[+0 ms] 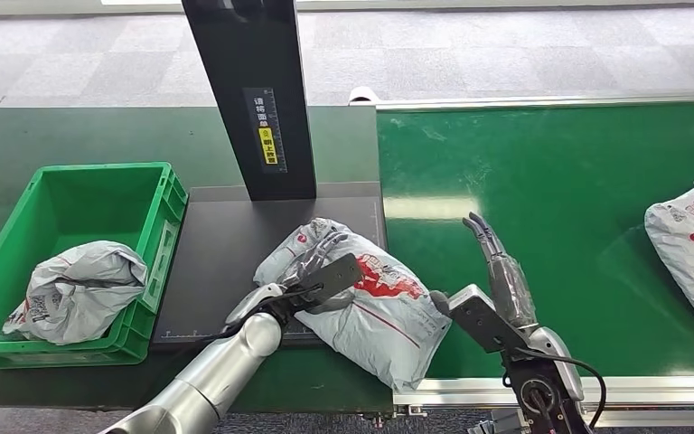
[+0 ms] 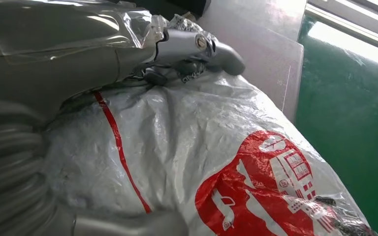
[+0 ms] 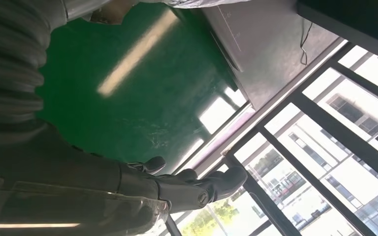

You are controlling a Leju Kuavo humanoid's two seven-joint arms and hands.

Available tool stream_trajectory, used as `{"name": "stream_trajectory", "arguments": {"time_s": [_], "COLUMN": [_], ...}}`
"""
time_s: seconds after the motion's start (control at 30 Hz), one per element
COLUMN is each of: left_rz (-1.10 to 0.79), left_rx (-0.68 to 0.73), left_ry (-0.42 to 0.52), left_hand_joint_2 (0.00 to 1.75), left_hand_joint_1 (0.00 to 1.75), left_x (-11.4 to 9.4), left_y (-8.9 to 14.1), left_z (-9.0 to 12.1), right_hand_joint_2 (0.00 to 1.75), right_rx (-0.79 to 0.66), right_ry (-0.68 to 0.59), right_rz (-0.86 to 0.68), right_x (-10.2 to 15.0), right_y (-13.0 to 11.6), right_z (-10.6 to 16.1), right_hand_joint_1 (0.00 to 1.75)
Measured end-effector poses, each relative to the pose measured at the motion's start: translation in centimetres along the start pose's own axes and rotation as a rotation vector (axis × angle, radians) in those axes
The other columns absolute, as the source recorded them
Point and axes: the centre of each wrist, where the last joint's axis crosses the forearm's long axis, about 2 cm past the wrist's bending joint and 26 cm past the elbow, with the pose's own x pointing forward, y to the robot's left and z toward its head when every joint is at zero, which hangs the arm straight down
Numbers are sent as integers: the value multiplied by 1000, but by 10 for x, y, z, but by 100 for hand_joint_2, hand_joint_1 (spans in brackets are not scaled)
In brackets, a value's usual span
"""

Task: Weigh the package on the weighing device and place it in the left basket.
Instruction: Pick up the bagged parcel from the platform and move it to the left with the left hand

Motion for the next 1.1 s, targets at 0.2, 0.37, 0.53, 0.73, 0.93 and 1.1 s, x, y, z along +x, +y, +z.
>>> {"name": "stream_trajectory", "arguments": {"time_s": [0.2, 0.37, 0.53, 0.73, 0.93, 1.1], "left_rz": [-20, 24, 251, 359, 356, 183], "left_rx": [-22, -28, 16, 138, 240, 511], "left_ry": [-7, -63, -258, -400, -499, -565], "left_hand_joint_2": [175, 175, 175, 175, 175, 175], "left_hand_joint_1": [175, 175, 175, 175, 175, 175], "left_x": [-1, -2, -1, 7, 13, 18], "left_y": [2, 2, -2, 10, 19, 37], "left_z": [-2, -1, 6, 17, 27, 38], "right_hand_joint_2": [175, 175, 175, 175, 175, 175], "right_rx": [7, 11, 5, 2, 1, -4], "right_ry": [9, 13, 15, 18, 19, 22], "right_rz": [-5, -7, -16, -16, -14, -15], "right_x": [-2, -3, -4, -6, -6, -6], "right_y": [3, 3, 2, -1, -2, -3], "right_z": [-1, -2, -1, 0, 2, 5], "right_hand_joint_1": [0, 0, 0, 0, 0, 0]}}
